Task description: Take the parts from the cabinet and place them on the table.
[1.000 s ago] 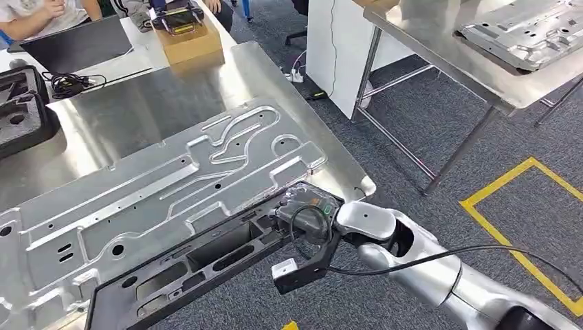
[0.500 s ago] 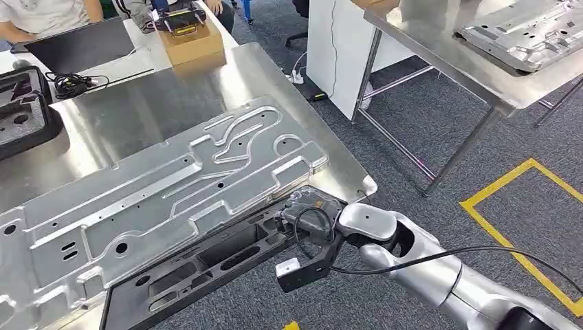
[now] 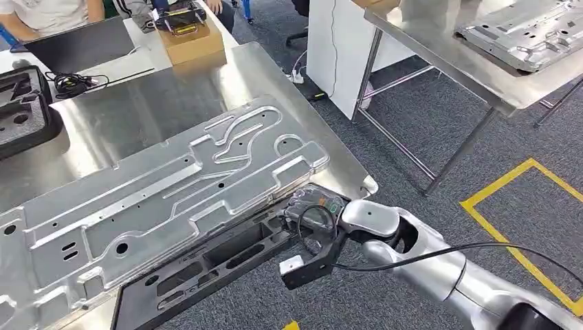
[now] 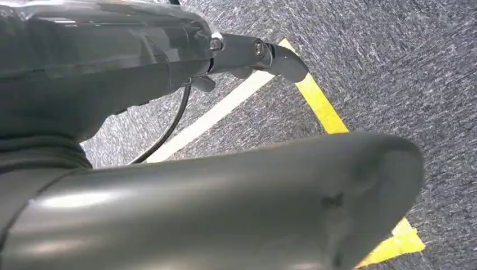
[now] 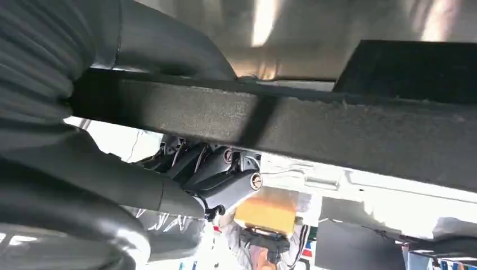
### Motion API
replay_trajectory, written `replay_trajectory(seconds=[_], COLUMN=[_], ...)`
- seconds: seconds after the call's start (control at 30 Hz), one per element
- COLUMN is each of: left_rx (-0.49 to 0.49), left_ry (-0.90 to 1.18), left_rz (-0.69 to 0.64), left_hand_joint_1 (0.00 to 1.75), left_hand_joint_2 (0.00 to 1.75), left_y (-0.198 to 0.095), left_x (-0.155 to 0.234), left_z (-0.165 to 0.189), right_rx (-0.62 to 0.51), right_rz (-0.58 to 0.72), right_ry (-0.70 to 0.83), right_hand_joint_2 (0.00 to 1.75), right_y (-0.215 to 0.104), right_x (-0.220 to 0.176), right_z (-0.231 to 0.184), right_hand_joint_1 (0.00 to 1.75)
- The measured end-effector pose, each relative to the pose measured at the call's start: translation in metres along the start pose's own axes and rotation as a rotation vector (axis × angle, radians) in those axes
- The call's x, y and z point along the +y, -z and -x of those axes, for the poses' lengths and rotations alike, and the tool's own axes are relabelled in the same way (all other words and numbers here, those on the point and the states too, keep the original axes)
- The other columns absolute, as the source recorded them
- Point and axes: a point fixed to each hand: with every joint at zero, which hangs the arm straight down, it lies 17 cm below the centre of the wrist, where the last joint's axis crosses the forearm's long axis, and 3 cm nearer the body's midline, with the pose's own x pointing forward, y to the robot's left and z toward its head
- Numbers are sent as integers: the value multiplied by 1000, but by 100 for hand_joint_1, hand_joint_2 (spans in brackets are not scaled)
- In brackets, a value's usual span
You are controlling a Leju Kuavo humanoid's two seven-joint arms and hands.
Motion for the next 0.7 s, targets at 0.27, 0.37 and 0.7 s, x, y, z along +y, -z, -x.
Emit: replay_trajectory(seconds=[0.27, 0.37, 0.7], left_rx=[-7, -7, -9], left_ry=[-1, -1, 6], left_rz=[-7, -7, -5], left_hand_joint_1=[0, 0, 0], left_hand_joint_2=[0, 0, 0], left_y=[0, 0, 0], left_x=[1, 1, 1], left_z=[-1, -1, -2], right_rx=[30, 42, 68], right_rz=[46, 96, 273], right_ry=[-105, -159, -372], right_hand_joint_2=[175, 175, 175], right_y=[6, 6, 10], right_x=[-68, -100, -164], right_z=[20, 25, 15], right_hand_joint_1=[175, 175, 175])
